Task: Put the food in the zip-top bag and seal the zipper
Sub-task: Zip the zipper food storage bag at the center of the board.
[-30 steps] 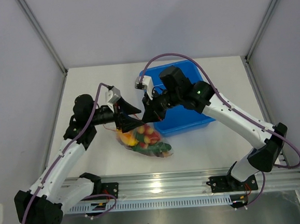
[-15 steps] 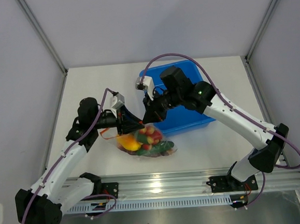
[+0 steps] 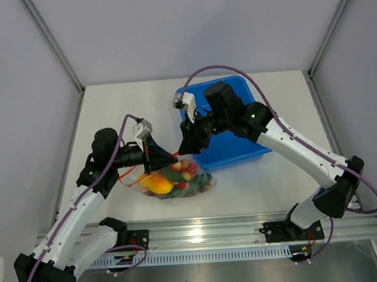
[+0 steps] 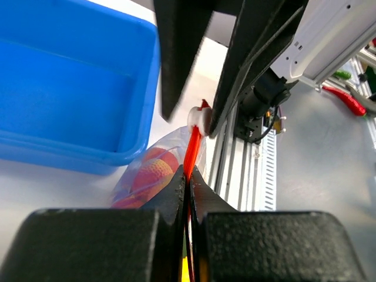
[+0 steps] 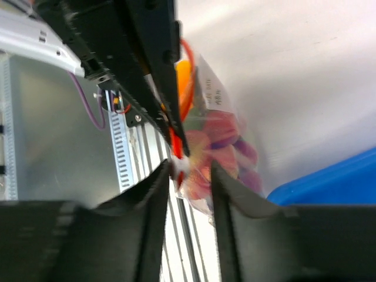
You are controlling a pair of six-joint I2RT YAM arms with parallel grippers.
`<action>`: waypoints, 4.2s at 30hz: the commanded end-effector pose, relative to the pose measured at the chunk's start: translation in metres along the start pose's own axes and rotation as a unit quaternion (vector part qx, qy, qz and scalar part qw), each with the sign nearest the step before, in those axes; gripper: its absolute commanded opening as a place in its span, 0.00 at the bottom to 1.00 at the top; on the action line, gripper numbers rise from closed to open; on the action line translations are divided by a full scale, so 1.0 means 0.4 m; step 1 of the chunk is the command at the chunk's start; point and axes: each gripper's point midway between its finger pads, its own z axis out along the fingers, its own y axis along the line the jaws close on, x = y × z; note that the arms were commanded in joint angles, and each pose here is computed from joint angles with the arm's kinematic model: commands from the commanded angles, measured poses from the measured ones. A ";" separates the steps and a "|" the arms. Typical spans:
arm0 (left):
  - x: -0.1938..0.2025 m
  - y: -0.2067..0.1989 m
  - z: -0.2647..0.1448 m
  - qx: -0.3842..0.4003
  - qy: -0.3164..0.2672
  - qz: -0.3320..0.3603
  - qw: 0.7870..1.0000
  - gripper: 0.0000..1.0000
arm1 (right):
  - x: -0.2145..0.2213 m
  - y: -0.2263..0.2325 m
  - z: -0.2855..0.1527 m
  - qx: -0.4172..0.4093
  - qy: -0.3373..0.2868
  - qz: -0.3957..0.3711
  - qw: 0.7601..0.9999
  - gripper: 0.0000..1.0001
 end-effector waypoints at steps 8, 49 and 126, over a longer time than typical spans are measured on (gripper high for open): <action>-0.019 -0.039 -0.014 0.006 -0.008 -0.028 1.000 0.01 | 0.006 -0.004 -0.042 -0.036 -0.058 0.027 0.997 0.46; -0.048 -0.050 -0.015 -0.003 -0.025 -0.054 0.998 0.01 | 0.026 0.011 0.077 -0.071 -0.131 0.048 0.988 0.00; -0.005 0.007 -0.021 -0.088 0.027 -0.100 0.991 0.01 | -0.046 -0.028 0.082 0.040 -0.281 0.251 0.925 0.00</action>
